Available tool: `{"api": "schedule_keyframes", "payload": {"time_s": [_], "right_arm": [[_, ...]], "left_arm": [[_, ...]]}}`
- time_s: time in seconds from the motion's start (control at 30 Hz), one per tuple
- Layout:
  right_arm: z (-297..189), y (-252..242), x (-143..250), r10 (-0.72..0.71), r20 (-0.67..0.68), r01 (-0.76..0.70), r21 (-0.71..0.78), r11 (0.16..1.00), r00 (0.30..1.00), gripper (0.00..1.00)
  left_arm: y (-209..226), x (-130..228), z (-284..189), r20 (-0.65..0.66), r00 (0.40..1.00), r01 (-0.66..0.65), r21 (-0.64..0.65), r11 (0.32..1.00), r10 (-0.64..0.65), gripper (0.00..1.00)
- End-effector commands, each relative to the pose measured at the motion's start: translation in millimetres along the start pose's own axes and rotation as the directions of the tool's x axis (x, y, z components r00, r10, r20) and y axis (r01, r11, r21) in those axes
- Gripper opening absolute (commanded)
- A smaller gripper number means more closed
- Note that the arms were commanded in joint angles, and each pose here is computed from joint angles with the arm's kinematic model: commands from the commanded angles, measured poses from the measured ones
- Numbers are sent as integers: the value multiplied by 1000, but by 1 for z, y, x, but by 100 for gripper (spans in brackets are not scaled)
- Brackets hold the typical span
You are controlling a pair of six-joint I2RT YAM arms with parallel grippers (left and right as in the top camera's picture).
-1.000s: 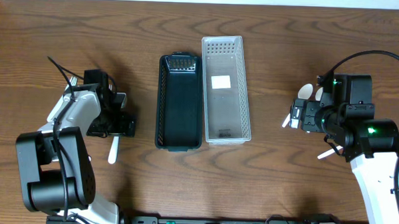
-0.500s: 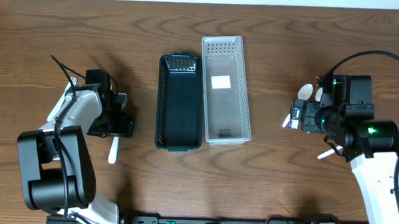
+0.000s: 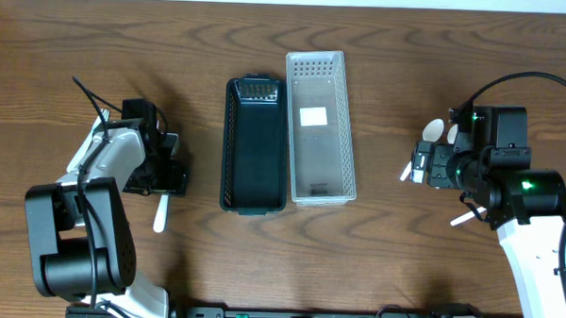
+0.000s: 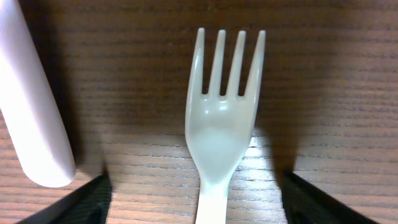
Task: Pack container
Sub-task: 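Lower left gripper and close on the white fork handle, then carry the fork with left gripper and drop it into black basket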
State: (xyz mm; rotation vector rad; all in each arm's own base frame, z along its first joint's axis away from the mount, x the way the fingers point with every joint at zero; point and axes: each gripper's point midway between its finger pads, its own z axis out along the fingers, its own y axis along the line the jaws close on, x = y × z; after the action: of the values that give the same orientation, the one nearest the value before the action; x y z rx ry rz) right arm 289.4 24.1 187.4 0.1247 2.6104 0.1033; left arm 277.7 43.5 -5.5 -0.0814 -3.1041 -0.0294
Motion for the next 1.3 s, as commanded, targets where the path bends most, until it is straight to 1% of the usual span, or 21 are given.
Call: {"api": "schedule_keyframes", "payload": {"time_s": [0.0,0.1,0.23,0.27,0.33,0.4,0.47,0.53,0.6,0.7,0.83,1.0,1.13,1.27], "right_arm": [[-5,-2,-6,-7,20,7,6,1000,1000,99],[-5,-2,-6,-7,19,7,7,1000,1000,99],[-5,-2,-6,-6,19,6,7,1000,1000,99],[-5,-2,-6,-7,19,7,7,1000,1000,99],[-5,-2,-6,-6,19,6,7,1000,1000,99],[-5,-2,-6,-6,19,6,7,1000,1000,99],[-5,-2,-6,-6,20,6,6,1000,1000,99],[-5,-2,-6,-6,20,6,6,1000,1000,99],[-5,-2,-6,-6,20,6,6,1000,1000,99],[-5,-2,-6,-6,20,6,6,1000,1000,99],[-5,-2,-6,-6,20,6,6,1000,1000,99],[-5,-2,-6,-7,20,7,6,1000,1000,99],[-5,-2,-7,-6,21,6,6,1000,1000,99],[-5,-2,-7,-7,24,7,6,1000,1000,99]], "left_arm": [[2,11,12,-54,999,5,-17,1000,-5,71],[2,11,12,-55,998,25,-18,1000,-26,66],[1,10,12,-52,998,46,-12,999,-47,53],[1,10,12,-51,998,47,-9,999,-47,47],[1,10,12,-50,997,53,-9,999,-53,28],[1,10,12,-50,997,54,-9,998,-55,27],[1,10,12,-49,997,54,-9,999,-54,23],[1,10,12,-49,997,54,-9,999,-54,15],[1,9,12,-46,997,54,-9,999,-54,10],[1,8,12,-42,998,54,-10,998,-55,6],[1,8,12,-43,997,64,-10,998,-65,6],[1,5,8,-38,993,111,-13,994,-111,6],[-1,-1,-13,-33,995,99,-13,995,-99,6],[-12,-14,-54,14,994,107,-18,994,-107,6]]}}
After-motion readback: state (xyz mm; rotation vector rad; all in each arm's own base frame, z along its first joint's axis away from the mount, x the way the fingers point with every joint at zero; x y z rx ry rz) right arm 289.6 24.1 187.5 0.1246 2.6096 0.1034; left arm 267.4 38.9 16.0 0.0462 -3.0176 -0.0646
